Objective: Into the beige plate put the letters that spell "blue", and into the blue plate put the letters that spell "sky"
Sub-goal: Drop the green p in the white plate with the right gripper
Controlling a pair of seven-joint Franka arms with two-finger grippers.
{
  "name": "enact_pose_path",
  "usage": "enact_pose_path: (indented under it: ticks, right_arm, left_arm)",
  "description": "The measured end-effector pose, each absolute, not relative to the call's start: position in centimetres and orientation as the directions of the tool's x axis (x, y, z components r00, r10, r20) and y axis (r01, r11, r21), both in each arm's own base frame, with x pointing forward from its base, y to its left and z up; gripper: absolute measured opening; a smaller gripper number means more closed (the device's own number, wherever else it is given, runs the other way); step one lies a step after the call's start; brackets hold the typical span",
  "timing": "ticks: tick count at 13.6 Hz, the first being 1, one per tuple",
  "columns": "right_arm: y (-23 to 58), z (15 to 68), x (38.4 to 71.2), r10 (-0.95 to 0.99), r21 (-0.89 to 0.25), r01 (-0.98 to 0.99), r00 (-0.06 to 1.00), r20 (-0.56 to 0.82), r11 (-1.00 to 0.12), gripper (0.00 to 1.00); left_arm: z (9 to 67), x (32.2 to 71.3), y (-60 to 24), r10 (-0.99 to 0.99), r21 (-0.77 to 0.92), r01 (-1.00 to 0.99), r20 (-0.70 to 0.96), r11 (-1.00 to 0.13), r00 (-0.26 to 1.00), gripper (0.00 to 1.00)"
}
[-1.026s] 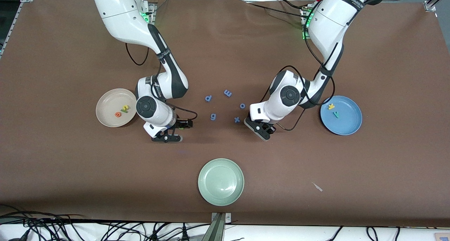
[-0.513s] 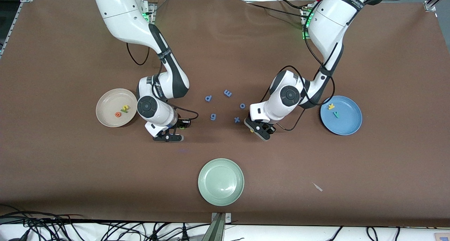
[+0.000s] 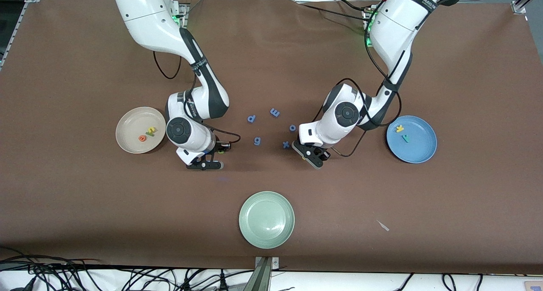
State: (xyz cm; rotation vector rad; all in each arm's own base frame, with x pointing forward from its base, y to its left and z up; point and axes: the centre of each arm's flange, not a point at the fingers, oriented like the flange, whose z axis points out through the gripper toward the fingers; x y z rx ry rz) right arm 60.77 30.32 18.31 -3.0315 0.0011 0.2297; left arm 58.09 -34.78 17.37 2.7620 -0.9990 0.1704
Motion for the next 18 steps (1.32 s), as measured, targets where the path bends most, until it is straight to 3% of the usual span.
enact_pose_path:
  ticks: [3, 8, 10, 13, 15, 17, 18]
  right_arm:
    - [27.6, 21.3, 62.4, 0.039, -0.086, 0.022, 0.98, -0.197, -0.996, 0.3]
    - [16.0, 26.3, 64.2, 0.134, -0.071, 0.118, 0.949, -0.285, -0.99, 0.3]
    - [11.4, 26.5, 63.9, 0.158, -0.074, 0.142, 0.942, -0.296, -0.987, 0.3]
    - [5.8, 25.0, 62.1, 0.174, -0.08, 0.156, 0.924, -0.34, -0.984, 0.3]
    - [4.1, 23.5, 60.7, 0.159, -0.081, 0.139, 0.912, -0.378, -0.987, 0.3]
    - [3.9, 22.7, 60.0, 0.154, -0.082, 0.132, 0.905, -0.396, -0.988, 0.33]
    - [4.1, 22.8, 60.1, 0.155, -0.081, 0.133, 0.906, -0.395, -0.988, 0.45]
  left_arm:
    - [17.4, 58.0, -34.9, -0.623, 0.143, -0.645, 0.175, -0.75, 0.763, 0.52]
    - [17.3, 58.2, -34.7, -0.621, 0.139, -0.644, 0.176, -0.752, 0.764, 0.37]
    - [17.3, 58.2, -34.7, -0.621, 0.139, -0.644, 0.176, -0.752, 0.764, 0.23]
    - [17.6, 58.4, -34.8, -0.62, 0.137, -0.644, 0.182, -0.752, 0.763, 0.2]
    - [17.6, 58.6, -34.6, -0.618, 0.135, -0.642, 0.183, -0.755, 0.765, 0.09]
    - [17.6, 58.6, -34.6, -0.617, 0.134, -0.641, 0.183, -0.755, 0.765, 0.12]
    - [17.6, 58.6, -34.6, -0.617, 0.134, -0.641, 0.183, -0.756, 0.766, 0.19]
